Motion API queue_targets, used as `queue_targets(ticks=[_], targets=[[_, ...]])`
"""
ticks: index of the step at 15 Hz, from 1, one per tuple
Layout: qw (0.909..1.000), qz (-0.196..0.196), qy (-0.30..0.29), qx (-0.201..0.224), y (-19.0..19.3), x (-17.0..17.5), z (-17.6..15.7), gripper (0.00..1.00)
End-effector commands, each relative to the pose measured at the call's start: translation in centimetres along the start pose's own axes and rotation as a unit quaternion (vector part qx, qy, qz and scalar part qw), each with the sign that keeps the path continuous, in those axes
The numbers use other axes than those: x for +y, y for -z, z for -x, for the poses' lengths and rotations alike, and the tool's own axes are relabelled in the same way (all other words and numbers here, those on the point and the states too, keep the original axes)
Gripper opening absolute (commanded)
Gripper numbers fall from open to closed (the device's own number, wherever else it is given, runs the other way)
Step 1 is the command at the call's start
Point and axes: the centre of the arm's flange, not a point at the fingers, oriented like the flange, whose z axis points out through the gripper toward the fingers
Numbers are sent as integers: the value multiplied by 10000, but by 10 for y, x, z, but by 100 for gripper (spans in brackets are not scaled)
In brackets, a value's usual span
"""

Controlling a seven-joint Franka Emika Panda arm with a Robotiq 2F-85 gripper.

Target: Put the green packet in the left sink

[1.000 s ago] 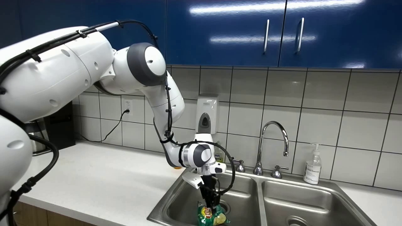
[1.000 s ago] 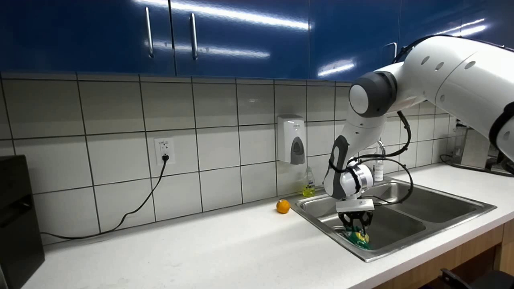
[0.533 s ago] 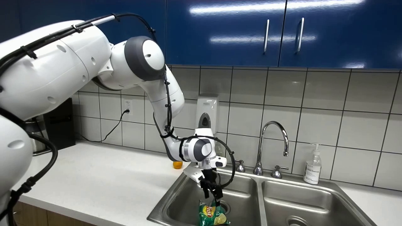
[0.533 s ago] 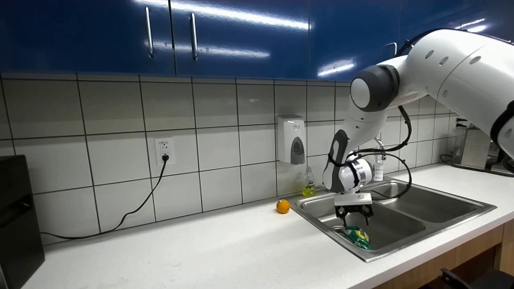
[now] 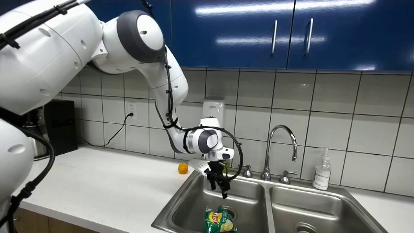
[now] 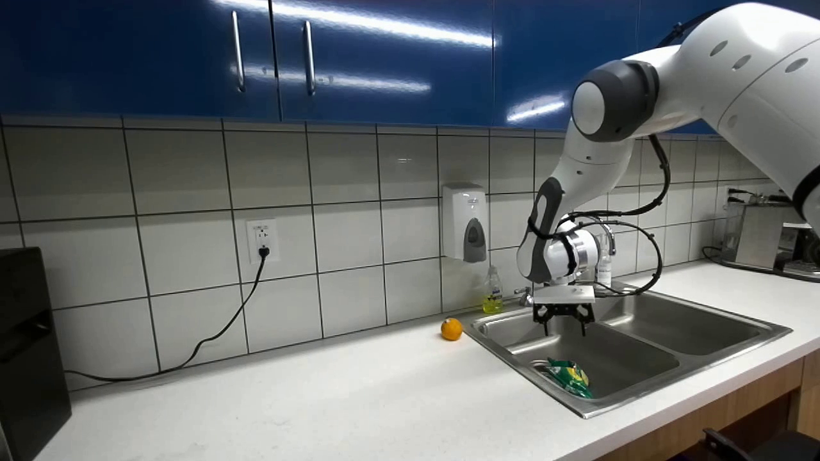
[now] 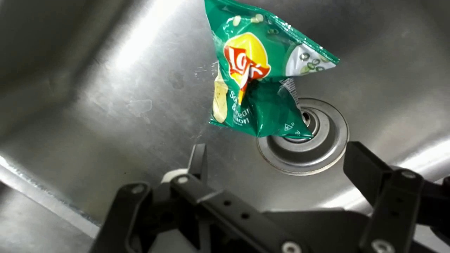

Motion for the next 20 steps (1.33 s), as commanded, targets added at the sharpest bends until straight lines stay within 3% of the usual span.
queue_targets(ticks=[1, 9, 15, 20], targets=[[9973, -288, 643, -206, 37, 15, 27, 100], [9714, -743, 2218, -414, 83, 20, 98, 100], [9540, -849, 2804, -635, 114, 28, 162, 100], [9461, -765, 3051, -780, 128, 40, 202, 100]])
